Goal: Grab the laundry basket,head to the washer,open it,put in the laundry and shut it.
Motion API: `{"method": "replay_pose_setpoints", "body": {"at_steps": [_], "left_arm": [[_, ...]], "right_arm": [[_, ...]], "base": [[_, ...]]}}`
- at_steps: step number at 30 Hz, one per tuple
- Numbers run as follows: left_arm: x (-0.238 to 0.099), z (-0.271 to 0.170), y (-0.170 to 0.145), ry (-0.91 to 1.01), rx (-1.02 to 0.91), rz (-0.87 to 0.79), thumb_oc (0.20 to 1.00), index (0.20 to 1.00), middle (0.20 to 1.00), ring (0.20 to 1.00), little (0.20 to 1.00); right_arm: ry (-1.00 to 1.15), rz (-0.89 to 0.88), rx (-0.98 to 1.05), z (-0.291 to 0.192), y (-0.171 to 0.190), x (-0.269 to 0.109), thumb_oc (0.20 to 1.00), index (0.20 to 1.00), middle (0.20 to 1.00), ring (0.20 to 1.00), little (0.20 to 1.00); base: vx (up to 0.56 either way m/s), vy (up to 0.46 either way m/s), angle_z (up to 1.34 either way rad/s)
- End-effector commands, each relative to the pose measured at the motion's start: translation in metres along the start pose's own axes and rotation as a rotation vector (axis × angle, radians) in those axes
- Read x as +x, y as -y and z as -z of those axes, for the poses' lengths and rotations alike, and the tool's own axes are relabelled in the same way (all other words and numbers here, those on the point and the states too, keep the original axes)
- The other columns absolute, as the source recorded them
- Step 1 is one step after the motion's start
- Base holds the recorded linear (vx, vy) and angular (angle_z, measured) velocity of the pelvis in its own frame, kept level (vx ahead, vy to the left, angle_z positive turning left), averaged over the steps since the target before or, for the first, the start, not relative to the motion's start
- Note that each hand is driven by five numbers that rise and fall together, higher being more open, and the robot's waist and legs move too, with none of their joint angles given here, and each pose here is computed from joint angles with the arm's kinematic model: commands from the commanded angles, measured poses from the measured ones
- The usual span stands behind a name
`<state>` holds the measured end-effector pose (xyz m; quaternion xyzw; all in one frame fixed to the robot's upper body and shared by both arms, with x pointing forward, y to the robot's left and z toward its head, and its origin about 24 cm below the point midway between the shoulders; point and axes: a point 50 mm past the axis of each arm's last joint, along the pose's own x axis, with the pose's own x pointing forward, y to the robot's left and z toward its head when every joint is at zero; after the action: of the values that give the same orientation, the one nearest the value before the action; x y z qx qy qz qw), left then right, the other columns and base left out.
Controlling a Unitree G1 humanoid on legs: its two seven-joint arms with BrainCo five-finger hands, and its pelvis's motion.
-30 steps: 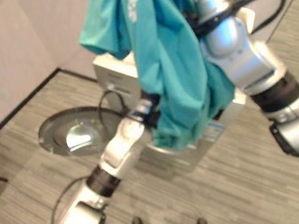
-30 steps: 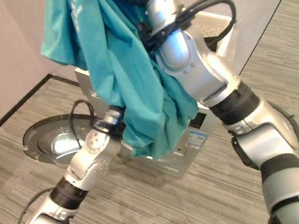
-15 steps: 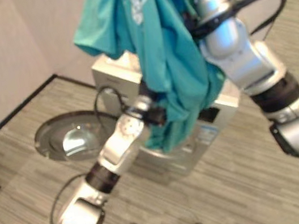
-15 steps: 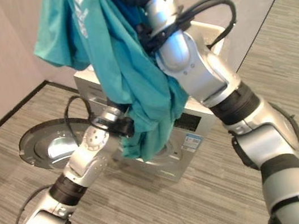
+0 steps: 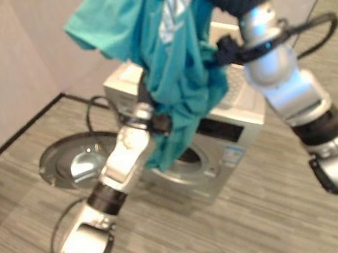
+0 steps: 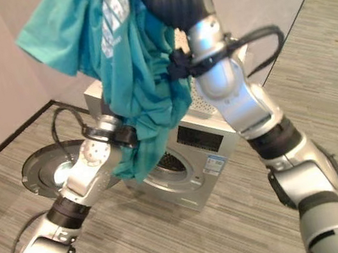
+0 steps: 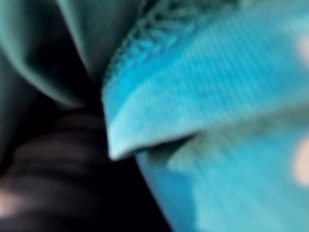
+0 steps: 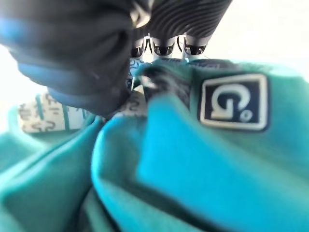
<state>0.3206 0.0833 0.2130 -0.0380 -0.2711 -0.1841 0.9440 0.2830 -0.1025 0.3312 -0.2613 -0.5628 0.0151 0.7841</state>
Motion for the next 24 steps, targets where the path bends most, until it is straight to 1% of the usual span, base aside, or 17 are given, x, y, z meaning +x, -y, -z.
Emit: {"method": "replay_pose_setpoints", "body": {"at_steps": [1,4,7,12,13,17,18,19,20,21,22,23,24], "left_arm": [[0.014,-0.022,-0.02,0.143,0.078,-0.092,0.2,0.2,0.2,0.2,0.2],[0.015,-0.031,-0.041,0.174,0.15,-0.173,0.2,0.2,0.2,0.2,0.2],[0.013,-0.041,-0.06,0.208,0.204,-0.254,0.2,0.2,0.2,0.2,0.2],[-0.003,-0.058,-0.087,0.273,0.261,-0.349,0.2,0.2,0.2,0.2,0.2],[-0.012,-0.062,-0.096,0.283,0.281,-0.373,0.2,0.2,0.2,0.2,0.2],[-0.023,-0.064,-0.102,0.288,0.309,-0.387,0.2,0.2,0.2,0.2,0.2],[-0.041,-0.069,-0.113,0.297,0.354,-0.412,0.2,0.2,0.2,0.2,0.2],[-0.042,-0.068,-0.112,0.292,0.352,-0.41,0.2,0.2,0.2,0.2,0.2],[-0.056,-0.069,-0.119,0.291,0.371,-0.437,0.2,0.2,0.2,0.2,0.2],[-0.057,-0.068,-0.118,0.286,0.368,-0.435,0.2,0.2,0.2,0.2,0.2],[-0.066,-0.066,-0.12,0.279,0.366,-0.453,0.2,0.2,0.2,0.2,0.2],[-0.085,-0.061,-0.126,0.253,0.355,-0.498,0.2,0.2,0.2,0.2,0.2],[-0.094,-0.059,-0.127,0.239,0.349,-0.515,0.2,0.2,0.2,0.2,0.2]], "right_arm": [[0.018,0.056,0.071,-0.003,0.012,0.0,1.0,1.0,1.0,1.0,1.0],[0.0,0.099,0.082,-0.002,0.018,-0.013,1.0,1.0,1.0,1.0,1.0],[-0.015,0.141,0.046,-0.002,0.025,-0.028,1.0,1.0,1.0,1.0,1.0],[-0.105,0.196,-0.078,0.009,0.044,-0.065,1.0,1.0,1.0,1.0,1.0],[-0.165,0.225,-0.112,0.015,0.052,-0.081,1.0,1.0,1.0,1.0,1.0],[-0.215,0.239,-0.186,0.019,0.062,-0.097,1.0,1.0,1.0,1.0,1.0],[-0.293,0.271,-0.33,0.024,0.083,-0.121,1.0,1.0,1.0,1.0,1.0],[-0.296,0.269,-0.332,0.024,0.083,-0.123,1.0,1.0,1.0,1.0,1.0],[-0.358,0.297,-0.452,0.027,0.099,-0.14,1.0,1.0,1.0,1.0,1.0],[-0.361,0.294,-0.455,0.027,0.099,-0.141,1.0,1.0,1.0,1.0,1.0],[-0.4,0.297,-0.531,0.028,0.107,-0.152,1.0,1.0,1.0,1.0,1.0],[-0.526,0.329,-0.646,0.035,0.124,-0.18,1.0,1.0,1.0,1.0,1.0],[-0.584,0.339,-0.689,0.037,0.13,-0.194,1.0,1.0,1.0,1.0,1.0]], "base": [[-0.01,0.006,-0.03],[0.0,0.004,-0.03],[0.0,0.0,0.0],[0.01,0.003,-0.08],[0.01,0.004,-0.06],[0.01,0.001,-0.03],[0.0,0.0,0.0],[0.0,0.0,0.0],[0.0,0.0,0.0],[0.0,0.0,0.0],[0.0,0.0,0.0],[0.0,0.0,0.0],[0.0,0.0,0.0]]}}
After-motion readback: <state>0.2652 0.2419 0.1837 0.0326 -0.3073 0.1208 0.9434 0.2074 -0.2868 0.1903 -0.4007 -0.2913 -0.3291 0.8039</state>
